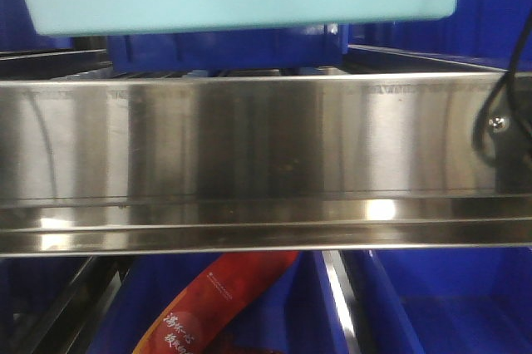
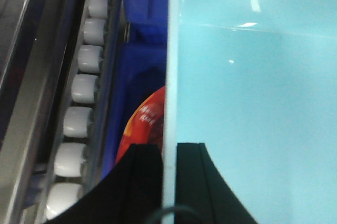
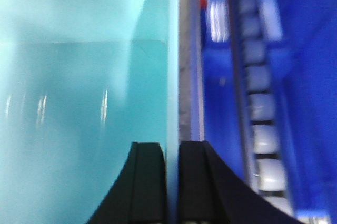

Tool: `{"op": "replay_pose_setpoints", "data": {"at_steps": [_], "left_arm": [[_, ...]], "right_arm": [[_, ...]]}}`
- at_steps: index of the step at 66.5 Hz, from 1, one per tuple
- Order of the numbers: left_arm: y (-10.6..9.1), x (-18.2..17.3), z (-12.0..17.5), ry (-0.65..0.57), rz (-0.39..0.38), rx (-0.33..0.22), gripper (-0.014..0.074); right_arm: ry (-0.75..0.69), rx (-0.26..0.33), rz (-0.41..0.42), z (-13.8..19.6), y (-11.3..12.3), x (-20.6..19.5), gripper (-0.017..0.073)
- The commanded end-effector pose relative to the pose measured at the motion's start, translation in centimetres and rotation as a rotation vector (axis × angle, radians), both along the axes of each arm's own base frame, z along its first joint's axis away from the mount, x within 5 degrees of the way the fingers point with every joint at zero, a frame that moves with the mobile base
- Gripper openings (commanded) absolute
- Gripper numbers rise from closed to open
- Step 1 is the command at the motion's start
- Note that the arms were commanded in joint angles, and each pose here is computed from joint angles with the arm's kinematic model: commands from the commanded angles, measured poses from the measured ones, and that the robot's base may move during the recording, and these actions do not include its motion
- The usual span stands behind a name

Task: Fetch blue bin and place on conveyor start
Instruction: 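Lift the light-blue bin with both grippers off the shelf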

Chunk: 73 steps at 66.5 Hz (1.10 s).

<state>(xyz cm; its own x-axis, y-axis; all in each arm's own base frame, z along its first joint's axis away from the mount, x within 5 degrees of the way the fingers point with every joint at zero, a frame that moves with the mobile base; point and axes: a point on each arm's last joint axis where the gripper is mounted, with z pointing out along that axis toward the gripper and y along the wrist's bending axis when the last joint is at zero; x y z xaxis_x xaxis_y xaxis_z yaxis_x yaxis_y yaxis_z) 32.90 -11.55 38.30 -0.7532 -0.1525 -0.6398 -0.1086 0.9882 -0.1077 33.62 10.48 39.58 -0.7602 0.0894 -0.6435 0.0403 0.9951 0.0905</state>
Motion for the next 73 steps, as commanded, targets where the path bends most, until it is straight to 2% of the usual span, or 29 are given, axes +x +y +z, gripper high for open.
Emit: {"op": "replay_pose_setpoints", "data": {"at_steps": [1,13,21,33,50,73], "left_arm": [[-0.5,-1.9,0.7,-0.083,-0.005,-0.03,-0.0111],[-0.7,-5.5,1.7,-0.191,0.009,0.023,-0.0111],[-1.5,-7.1,2.9,-0.248,-0.031,0.046,-0.0111],[-1.4,-7.6,3.6,-0.277,-0.043,0.032,-0.0111],[-1.5,-7.5,3.7,-0.293,-0.053,0.022,-0.0111],[-1.1,-7.2,4.1,-0.347,-0.049,0.101,-0.0111]], "right_arm": [[-0.095,0.003,-0.016,1.0,-0.5,-1.9,-0.0154],[-0.174,-0.037,-0.014,0.5,0.1,-4.9,-0.0154],[-0.231,-0.067,-0.012,0.9,0.4,-6.7,-0.0154],[-0.286,-0.038,-0.001,2.0,0.2,-7.3,-0.0154],[-0.305,-0.028,0.01,2.2,0.3,-7.2,-0.0154],[-0.32,-0.02,0.019,2.3,0.4,-7.2,-0.0154]]}}
